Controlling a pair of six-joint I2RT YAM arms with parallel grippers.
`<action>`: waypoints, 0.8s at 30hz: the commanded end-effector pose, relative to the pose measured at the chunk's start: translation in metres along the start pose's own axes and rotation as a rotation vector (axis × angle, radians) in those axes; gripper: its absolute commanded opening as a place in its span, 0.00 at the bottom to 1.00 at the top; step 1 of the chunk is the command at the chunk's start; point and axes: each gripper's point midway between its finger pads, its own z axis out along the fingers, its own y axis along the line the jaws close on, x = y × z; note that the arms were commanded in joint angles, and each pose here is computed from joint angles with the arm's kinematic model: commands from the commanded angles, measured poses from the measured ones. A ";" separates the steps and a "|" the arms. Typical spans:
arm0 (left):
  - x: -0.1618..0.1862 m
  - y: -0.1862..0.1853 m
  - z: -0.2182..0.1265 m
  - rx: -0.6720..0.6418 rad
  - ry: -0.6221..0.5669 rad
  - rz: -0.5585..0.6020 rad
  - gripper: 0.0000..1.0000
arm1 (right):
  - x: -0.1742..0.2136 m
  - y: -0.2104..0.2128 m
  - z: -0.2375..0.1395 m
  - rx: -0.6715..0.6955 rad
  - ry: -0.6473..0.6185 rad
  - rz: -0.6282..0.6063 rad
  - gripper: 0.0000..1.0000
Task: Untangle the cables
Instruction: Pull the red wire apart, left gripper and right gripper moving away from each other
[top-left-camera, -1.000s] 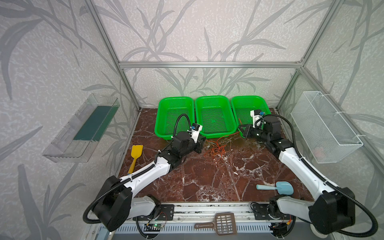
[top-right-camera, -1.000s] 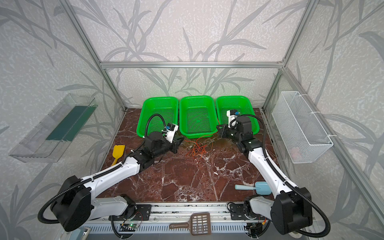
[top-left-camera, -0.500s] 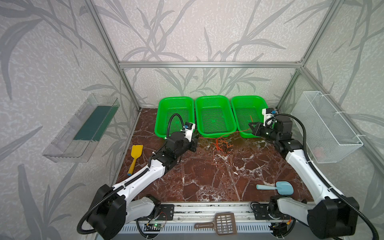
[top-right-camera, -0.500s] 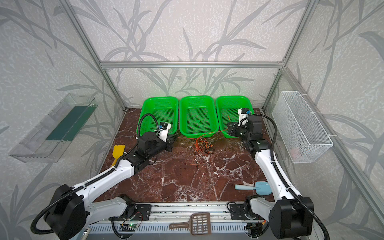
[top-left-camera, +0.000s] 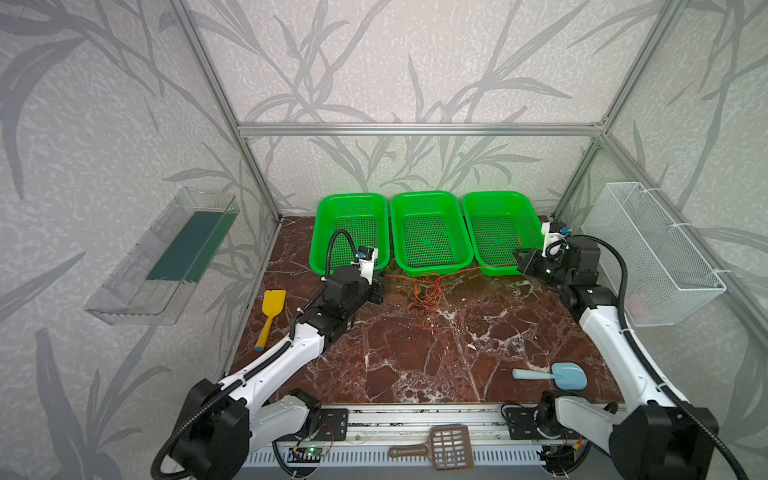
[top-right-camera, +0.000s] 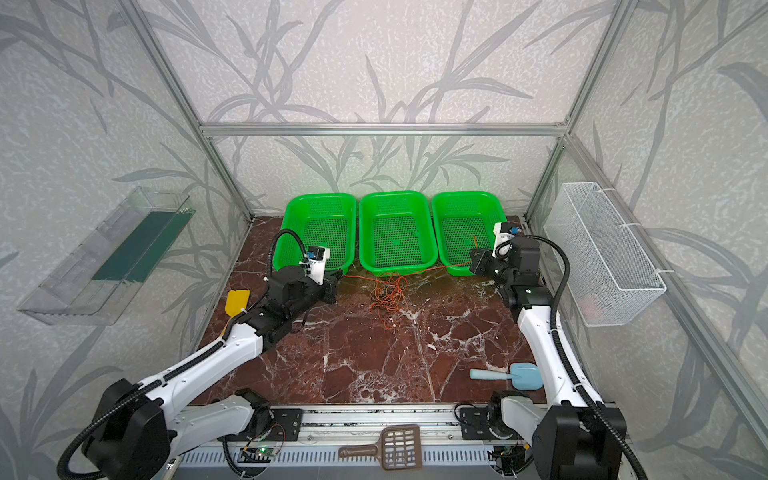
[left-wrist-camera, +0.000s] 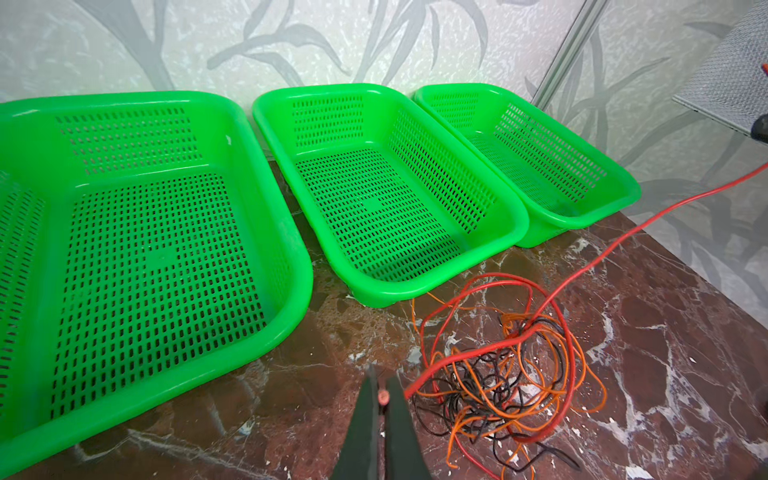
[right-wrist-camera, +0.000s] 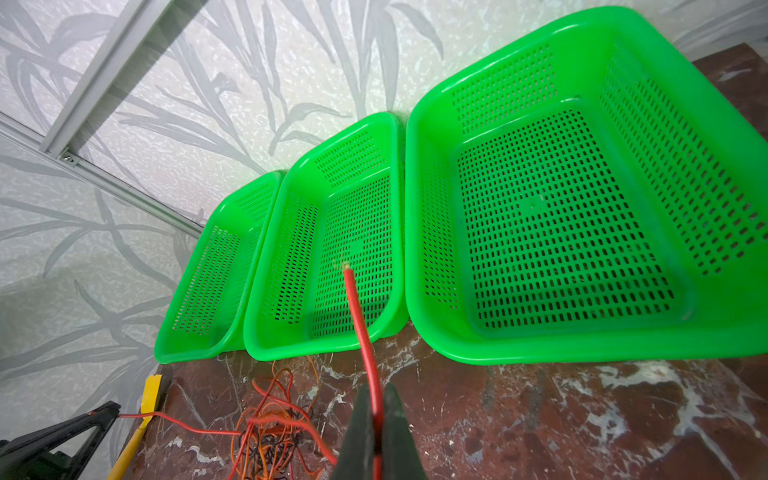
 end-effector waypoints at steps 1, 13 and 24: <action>-0.002 0.014 -0.007 -0.057 -0.006 0.008 0.00 | -0.001 -0.009 -0.008 0.026 -0.019 0.002 0.00; 0.000 0.057 -0.033 -0.202 -0.011 -0.034 0.00 | 0.001 -0.057 -0.024 0.144 -0.041 0.082 0.00; -0.007 0.089 -0.052 -0.296 -0.046 -0.077 0.00 | 0.024 -0.095 -0.026 0.243 0.002 0.137 0.00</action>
